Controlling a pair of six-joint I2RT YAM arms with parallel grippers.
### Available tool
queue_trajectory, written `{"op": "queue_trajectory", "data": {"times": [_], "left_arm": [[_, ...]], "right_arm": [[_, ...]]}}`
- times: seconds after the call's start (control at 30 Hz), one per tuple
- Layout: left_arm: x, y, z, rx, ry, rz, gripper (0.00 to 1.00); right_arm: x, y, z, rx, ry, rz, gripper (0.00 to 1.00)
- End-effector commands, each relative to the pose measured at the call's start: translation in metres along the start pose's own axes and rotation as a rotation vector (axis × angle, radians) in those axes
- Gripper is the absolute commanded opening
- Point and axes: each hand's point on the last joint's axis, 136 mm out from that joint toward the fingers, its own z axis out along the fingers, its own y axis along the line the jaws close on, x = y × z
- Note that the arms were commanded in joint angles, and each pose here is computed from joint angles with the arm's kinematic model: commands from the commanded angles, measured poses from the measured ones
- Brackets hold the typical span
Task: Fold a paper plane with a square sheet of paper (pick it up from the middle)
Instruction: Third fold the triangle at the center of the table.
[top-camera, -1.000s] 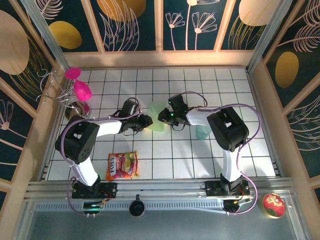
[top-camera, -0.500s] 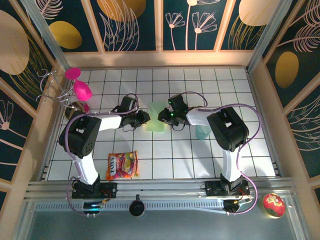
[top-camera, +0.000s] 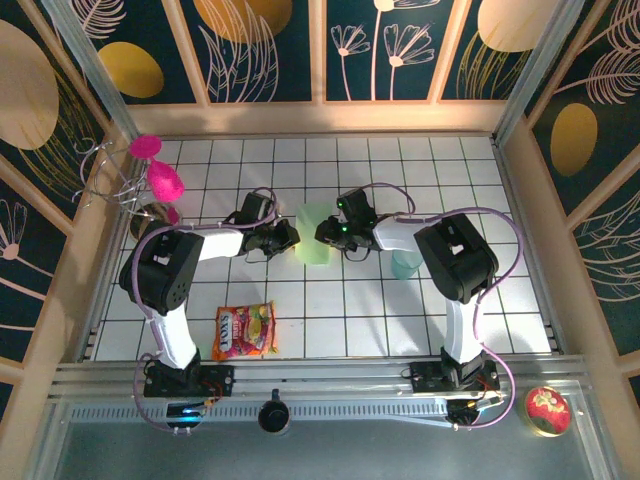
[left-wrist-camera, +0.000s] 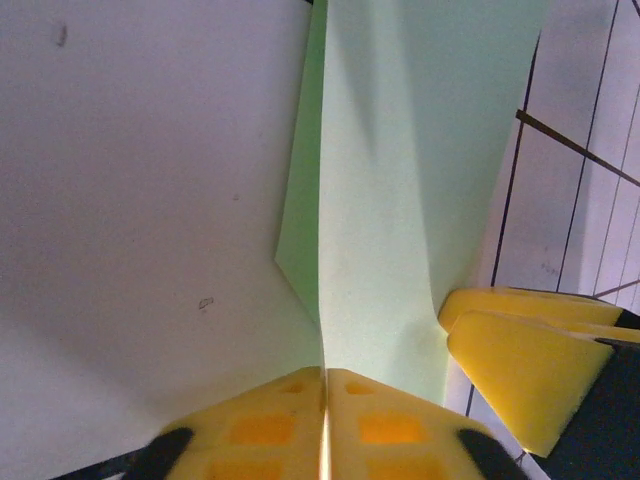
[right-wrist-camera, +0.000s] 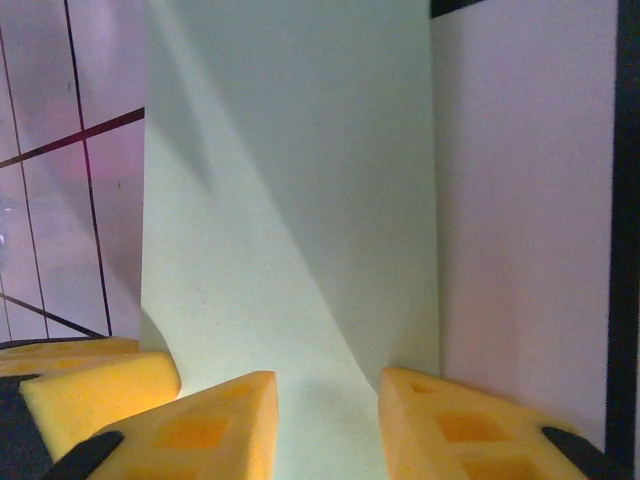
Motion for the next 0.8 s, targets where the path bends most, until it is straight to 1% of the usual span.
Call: {"op": "queue_trajectory", "data": {"times": [0.0,0.1,0.17,0.23,0.33,0.4,0.5,0.67,0.77], "left_arm": [[-0.008,-0.008,0.001,0.030,-0.013,0.006,0.03],[-0.008,-0.013,-0.002,0.057,-0.019,-0.002,0.02],[-0.010,-0.018,-0.005,0.074,-0.032,-0.012,0.01],[-0.012,-0.022,-0.008,0.086,-0.045,-0.020,0.01],[-0.014,-0.027,-0.012,0.109,-0.055,-0.046,0.00],[-0.014,-0.032,-0.014,0.128,-0.052,-0.061,0.00],[-0.014,-0.036,-0.017,0.140,-0.048,-0.078,0.00],[-0.015,-0.042,-0.021,0.154,-0.051,-0.087,0.01],[-0.015,-0.042,-0.020,0.153,-0.046,-0.092,0.01]], "right_arm": [[-0.014,0.000,-0.015,0.010,-0.065,-0.070,0.39],[-0.033,0.017,-0.035,-0.012,-0.162,-0.162,0.46],[-0.041,0.028,-0.049,-0.043,-0.230,-0.237,0.49],[-0.044,0.040,-0.062,-0.081,-0.304,-0.327,0.51],[-0.041,0.047,-0.074,-0.064,-0.400,-0.470,0.57],[-0.035,0.053,-0.078,-0.048,-0.442,-0.554,0.59],[-0.023,0.062,-0.077,-0.031,-0.463,-0.663,0.62],[0.004,0.066,-0.059,0.014,-0.434,-0.808,0.67],[0.023,0.071,-0.052,0.023,-0.430,-0.887,0.68]]}}
